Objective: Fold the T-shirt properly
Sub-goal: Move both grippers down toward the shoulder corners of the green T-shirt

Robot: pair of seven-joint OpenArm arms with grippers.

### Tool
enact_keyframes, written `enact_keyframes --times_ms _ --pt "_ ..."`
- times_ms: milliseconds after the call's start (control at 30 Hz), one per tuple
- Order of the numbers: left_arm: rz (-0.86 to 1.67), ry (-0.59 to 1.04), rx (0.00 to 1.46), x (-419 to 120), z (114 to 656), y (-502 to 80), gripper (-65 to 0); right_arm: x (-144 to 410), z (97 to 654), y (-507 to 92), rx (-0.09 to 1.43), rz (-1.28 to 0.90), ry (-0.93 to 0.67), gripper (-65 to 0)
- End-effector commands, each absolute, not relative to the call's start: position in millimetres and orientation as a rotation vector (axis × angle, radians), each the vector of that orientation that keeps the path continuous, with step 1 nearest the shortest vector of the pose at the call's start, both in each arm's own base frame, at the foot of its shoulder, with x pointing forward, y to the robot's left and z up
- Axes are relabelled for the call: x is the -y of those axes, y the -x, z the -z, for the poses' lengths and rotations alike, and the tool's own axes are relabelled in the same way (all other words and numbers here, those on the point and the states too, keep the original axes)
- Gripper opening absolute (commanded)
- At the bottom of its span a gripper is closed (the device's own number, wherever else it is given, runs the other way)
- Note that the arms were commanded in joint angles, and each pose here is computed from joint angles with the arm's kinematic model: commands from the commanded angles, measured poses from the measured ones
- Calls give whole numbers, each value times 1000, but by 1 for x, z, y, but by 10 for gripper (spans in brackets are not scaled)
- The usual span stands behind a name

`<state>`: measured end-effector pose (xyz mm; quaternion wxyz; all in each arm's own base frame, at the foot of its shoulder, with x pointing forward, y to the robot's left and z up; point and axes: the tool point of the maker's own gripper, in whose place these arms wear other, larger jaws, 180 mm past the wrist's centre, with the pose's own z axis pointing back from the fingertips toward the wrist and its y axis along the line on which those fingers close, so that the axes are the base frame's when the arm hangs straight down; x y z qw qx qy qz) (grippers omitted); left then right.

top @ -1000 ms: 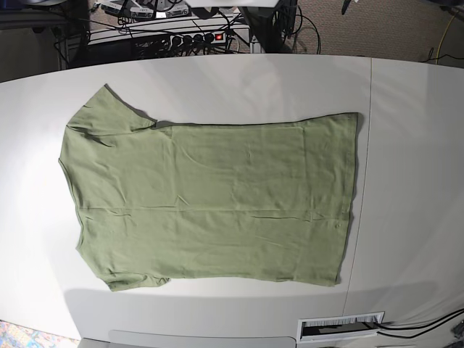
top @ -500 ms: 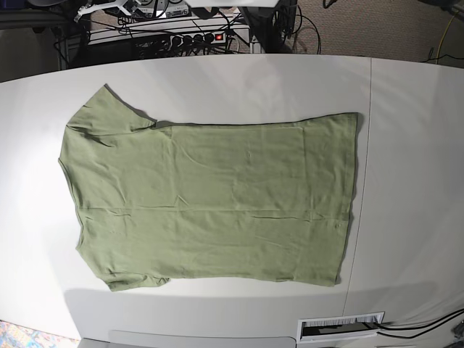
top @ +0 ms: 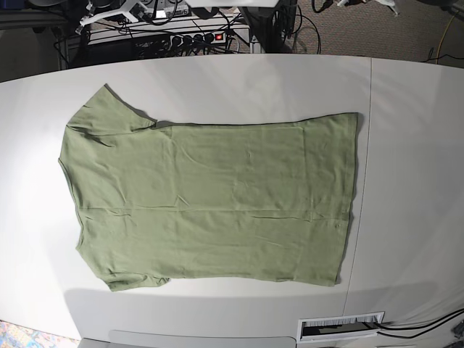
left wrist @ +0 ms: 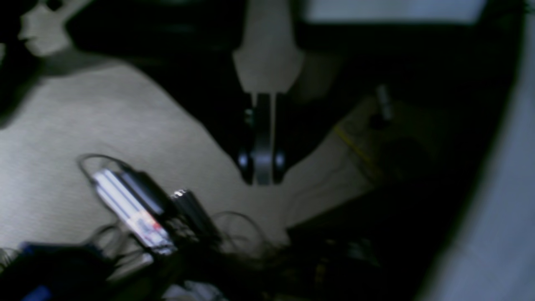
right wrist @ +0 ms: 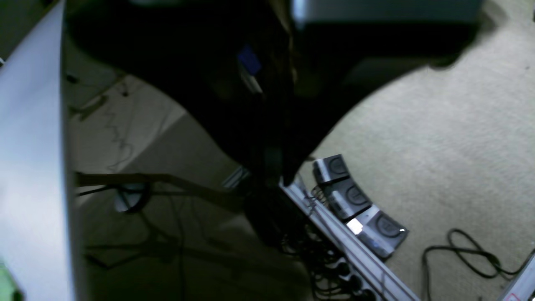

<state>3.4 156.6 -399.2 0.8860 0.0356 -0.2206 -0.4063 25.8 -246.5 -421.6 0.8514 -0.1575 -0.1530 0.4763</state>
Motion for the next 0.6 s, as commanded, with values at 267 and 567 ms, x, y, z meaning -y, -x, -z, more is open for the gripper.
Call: enact_keyframes --times_ms 267,567 --pt "935 -147 576 -151 364 -37 -650 235 386 -59 415 -1059 429 -650" --pt "953 -208 702 -147 348 -80 -650 223 347 -90 525 -1093 544 -650"
